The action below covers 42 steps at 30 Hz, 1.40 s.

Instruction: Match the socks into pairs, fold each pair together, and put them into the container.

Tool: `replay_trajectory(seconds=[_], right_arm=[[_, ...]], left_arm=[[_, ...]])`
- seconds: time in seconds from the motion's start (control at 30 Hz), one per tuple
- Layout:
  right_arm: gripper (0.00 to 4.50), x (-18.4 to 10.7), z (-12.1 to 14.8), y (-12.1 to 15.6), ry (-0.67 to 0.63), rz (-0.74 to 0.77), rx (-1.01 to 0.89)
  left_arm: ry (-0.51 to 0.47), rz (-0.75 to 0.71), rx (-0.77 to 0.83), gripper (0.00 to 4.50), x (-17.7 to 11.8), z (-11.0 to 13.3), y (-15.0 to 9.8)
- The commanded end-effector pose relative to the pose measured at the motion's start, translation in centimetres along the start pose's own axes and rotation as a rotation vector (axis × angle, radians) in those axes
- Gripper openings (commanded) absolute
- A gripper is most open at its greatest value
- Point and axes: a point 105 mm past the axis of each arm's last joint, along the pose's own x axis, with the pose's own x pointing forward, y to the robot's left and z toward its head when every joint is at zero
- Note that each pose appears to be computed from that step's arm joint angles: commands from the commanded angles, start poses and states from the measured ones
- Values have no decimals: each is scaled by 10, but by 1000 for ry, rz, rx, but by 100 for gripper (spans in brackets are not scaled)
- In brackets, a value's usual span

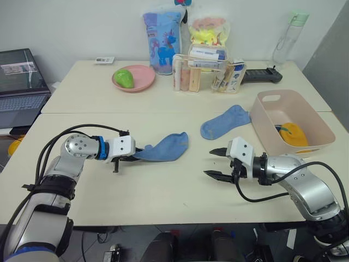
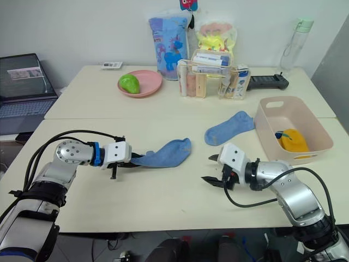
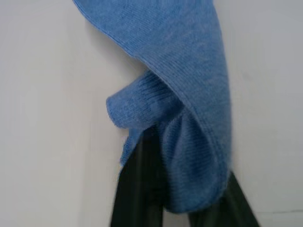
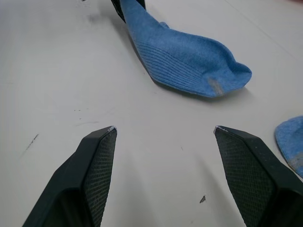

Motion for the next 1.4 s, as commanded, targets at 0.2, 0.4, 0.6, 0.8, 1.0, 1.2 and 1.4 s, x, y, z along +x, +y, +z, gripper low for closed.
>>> replay_trajectory(seconds=[0.2,0.4,0.6,0.8,1.0,1.2,1.4], right_arm=[[352,-4,10,-11,-35,-32,-42],[352,-10,8,-28,-25,-80,-53],[352,-15,2,-30,-6,-97,-47],[352,-15,-1,-29,6,-94,-56],[352,-18,-4,-27,22,-79,-55],[352,-14,-9,-12,26,-6,-22],[352,4,-14,22,33,184,-35]], left_arm=[[-339,-120,-509,4,-8,69,-27],[-656,-245,-1017,4,16,118,-46],[-808,-296,-1223,4,32,148,-58],[-598,-271,-1204,44,47,127,-89],[-437,-246,-1054,220,25,101,-95],[-302,-137,-840,417,-12,65,-62],[-331,26,-552,449,3,74,-2]])
